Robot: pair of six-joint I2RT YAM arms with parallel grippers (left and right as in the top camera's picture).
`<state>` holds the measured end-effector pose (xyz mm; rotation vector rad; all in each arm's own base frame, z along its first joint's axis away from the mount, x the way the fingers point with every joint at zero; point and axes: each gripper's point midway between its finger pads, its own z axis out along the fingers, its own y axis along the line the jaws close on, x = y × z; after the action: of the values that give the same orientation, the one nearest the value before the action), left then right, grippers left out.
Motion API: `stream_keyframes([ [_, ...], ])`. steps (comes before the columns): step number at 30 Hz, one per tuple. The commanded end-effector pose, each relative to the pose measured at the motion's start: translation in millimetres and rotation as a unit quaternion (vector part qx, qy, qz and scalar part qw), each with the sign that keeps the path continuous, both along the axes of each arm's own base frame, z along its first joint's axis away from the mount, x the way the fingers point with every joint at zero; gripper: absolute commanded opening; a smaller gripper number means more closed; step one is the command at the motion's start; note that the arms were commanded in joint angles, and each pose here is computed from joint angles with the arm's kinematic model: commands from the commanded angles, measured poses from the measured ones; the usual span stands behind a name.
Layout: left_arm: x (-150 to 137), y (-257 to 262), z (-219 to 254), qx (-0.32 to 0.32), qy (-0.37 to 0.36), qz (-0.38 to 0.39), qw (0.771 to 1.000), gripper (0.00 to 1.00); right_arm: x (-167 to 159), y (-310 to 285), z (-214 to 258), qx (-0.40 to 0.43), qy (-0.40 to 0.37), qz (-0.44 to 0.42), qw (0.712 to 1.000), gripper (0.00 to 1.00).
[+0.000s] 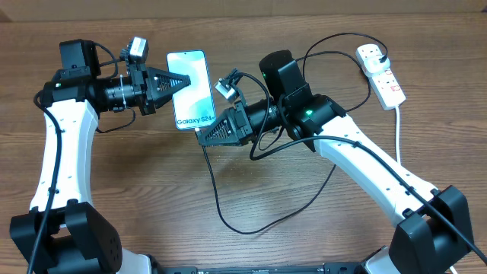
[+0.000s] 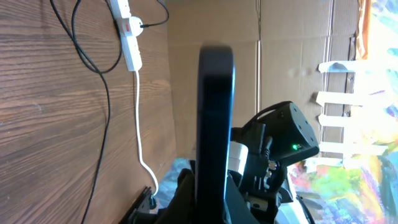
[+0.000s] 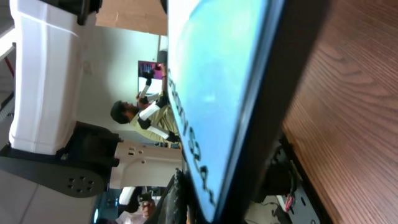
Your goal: Plug charger to phone and switch on socket
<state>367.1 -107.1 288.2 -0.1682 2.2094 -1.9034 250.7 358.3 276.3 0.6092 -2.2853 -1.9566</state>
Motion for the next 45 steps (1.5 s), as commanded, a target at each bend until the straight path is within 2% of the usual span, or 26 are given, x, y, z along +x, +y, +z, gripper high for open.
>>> stream_keyframes([
  [1, -4.9, -5.0, 8.9, -0.023, 0.001, -0.015, 1.0, 0.04, 2.6, 1.1, 16.2, 0.011, -0.021, -0.009, 1.0, 0.04],
  [9, -5.0, -5.0, 9.0, -0.024, 0.002, -0.015, 1.0, 0.04, 3.8, 1.3, 15.8, 0.01, -0.023, -0.012, 1.0, 0.04],
  [22, -6.3, -5.6, 11.8, -0.032, 0.001, -0.019, 0.999, 0.05, 31.0, 6.2, 11.4, -0.017, -0.023, -0.088, 0.996, 0.04],
  [45, -11.0, -6.3, 9.7, -0.037, 0.03, -0.018, 0.999, 0.04, 48.9, 18.6, 1.1, -0.053, -0.035, -0.164, 0.984, 0.04],
])
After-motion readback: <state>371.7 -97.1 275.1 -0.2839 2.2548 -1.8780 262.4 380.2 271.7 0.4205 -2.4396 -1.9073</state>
